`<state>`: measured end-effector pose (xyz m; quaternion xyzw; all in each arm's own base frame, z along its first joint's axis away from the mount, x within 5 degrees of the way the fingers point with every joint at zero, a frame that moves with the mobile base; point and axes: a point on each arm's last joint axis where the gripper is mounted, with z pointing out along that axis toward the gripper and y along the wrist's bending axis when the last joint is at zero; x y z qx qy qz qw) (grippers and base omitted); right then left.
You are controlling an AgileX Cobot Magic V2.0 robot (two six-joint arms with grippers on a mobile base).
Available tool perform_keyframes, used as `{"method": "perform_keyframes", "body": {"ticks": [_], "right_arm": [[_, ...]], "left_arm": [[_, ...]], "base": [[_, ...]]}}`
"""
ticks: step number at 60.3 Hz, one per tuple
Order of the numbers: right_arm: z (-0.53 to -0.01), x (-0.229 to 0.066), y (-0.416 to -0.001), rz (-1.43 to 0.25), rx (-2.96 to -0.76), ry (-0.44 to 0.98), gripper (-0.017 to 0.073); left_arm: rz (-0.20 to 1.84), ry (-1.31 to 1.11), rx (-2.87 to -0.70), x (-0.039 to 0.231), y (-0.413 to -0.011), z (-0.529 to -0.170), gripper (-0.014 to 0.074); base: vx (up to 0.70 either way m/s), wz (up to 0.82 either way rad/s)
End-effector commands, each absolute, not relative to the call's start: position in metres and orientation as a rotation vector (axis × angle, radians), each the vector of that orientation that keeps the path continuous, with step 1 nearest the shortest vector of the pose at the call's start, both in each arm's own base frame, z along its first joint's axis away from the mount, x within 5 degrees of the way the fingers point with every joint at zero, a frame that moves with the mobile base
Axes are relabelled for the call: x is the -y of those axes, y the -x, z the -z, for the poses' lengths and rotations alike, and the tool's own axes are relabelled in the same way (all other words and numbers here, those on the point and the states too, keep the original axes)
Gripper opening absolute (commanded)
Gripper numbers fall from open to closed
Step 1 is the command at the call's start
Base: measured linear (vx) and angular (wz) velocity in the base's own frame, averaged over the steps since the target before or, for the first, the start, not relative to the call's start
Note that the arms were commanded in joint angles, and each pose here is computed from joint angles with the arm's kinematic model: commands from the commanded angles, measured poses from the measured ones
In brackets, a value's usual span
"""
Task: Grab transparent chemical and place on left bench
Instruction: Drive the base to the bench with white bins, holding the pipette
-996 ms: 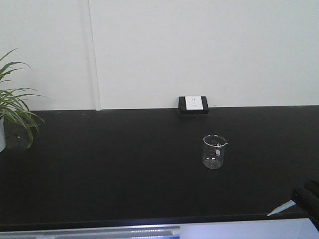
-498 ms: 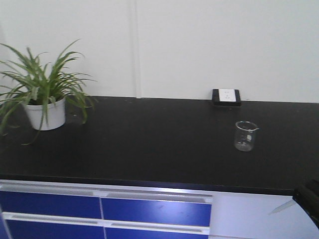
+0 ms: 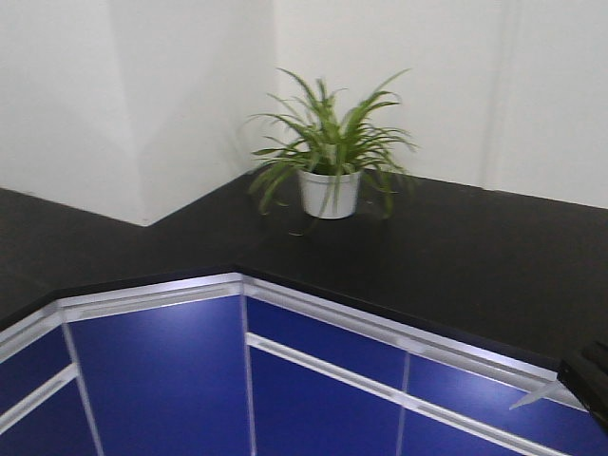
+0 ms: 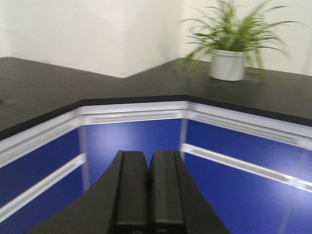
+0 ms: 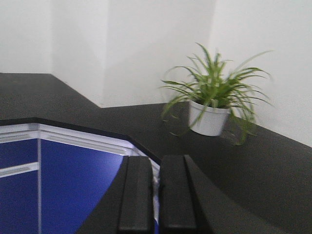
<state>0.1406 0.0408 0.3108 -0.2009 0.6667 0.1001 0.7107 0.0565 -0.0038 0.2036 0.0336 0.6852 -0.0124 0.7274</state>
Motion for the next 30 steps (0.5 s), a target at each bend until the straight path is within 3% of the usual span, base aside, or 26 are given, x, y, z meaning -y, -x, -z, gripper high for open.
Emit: {"method": "perform_keyframes", "body": {"ticks": [1,30], "right_arm": [[-0.3243,-0.0424,-0.1396,-0.25,-1.417,0.444,-0.0004],[-0.3243,-0.0424,-0.1396,-0.25,-1.417,0.444,-0.0004]], "left_arm": [[0.035,-0.064,-1.429,0.0036,-0.055,-0.2063,-0.0003],[0.035,-0.064,-1.429,0.0036,-0.055,-0.2063,-0.0003]], "base": [[-0.09,0.9],[-0.01,0.93]]}}
